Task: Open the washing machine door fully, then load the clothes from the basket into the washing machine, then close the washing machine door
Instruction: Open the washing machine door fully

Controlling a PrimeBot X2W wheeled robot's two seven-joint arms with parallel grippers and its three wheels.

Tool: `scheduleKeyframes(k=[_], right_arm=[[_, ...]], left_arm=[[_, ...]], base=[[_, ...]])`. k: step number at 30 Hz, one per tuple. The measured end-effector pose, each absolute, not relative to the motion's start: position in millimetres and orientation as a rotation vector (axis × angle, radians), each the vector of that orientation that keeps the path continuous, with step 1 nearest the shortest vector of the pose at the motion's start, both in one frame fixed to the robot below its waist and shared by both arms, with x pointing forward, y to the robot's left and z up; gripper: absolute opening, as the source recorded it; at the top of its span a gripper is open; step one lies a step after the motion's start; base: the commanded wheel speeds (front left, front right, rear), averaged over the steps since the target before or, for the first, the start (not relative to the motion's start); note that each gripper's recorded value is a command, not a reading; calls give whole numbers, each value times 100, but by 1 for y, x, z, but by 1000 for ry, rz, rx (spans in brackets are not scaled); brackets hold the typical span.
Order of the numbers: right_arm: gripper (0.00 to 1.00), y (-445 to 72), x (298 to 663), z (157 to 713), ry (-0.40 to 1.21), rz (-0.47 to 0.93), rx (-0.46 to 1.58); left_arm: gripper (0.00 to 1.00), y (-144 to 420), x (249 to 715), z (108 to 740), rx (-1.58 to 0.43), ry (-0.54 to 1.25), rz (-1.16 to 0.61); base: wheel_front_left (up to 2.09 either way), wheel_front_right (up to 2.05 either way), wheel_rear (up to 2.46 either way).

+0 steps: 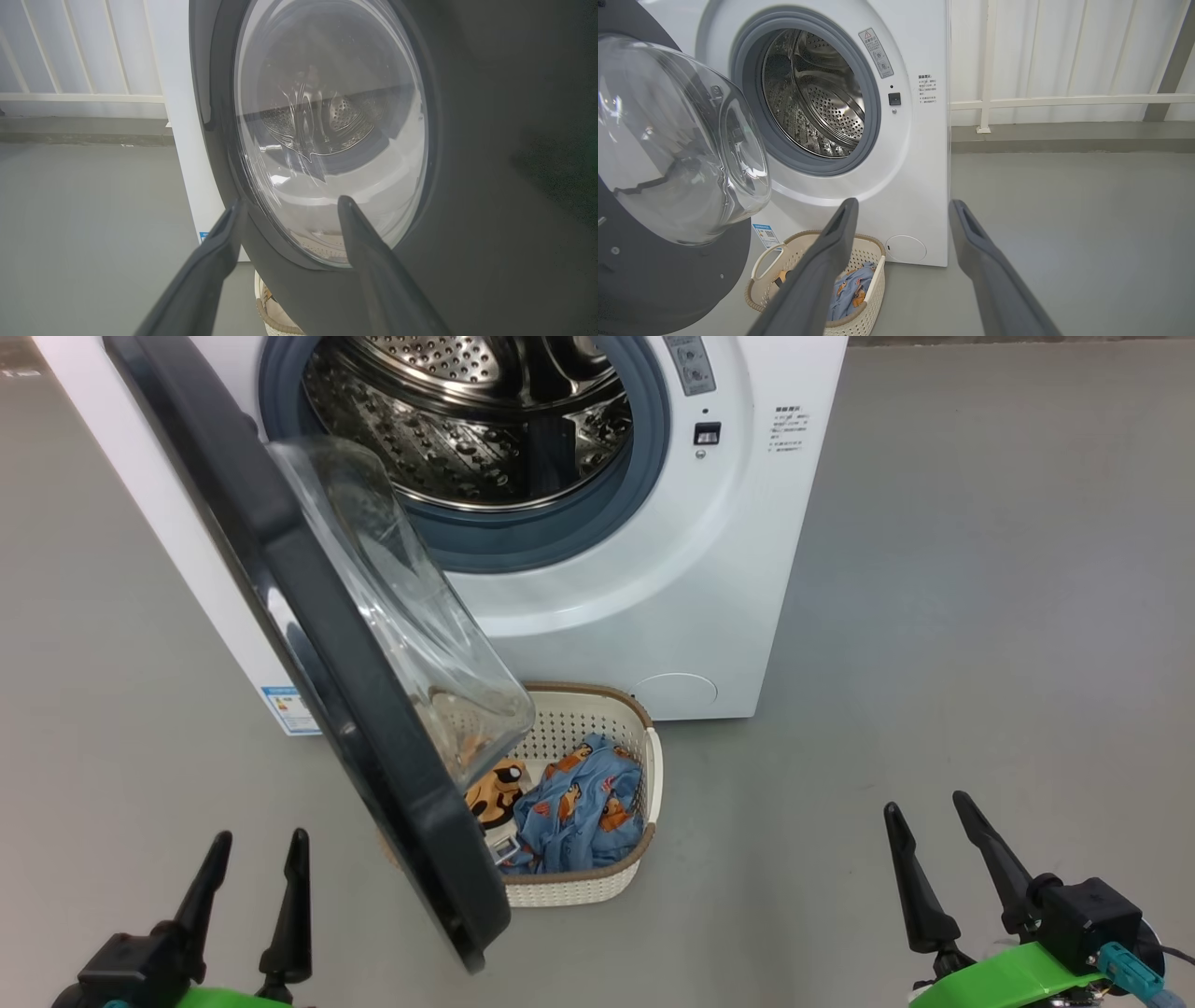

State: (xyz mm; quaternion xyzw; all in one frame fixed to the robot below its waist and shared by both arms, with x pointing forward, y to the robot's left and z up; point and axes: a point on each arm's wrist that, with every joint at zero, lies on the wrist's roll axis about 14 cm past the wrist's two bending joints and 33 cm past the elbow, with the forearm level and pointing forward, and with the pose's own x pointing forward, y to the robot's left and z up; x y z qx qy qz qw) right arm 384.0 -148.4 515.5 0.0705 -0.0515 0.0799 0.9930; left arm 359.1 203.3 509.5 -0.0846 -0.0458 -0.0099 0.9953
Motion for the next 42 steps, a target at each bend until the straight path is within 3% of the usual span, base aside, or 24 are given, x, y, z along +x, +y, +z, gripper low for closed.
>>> scheduleKeyframes(k=[42], right_arm=[[100,-146,384,502,-60,163,132]], left_arm=[[100,205,358,513,-165,-103,-14]], base=[[0,0,0]])
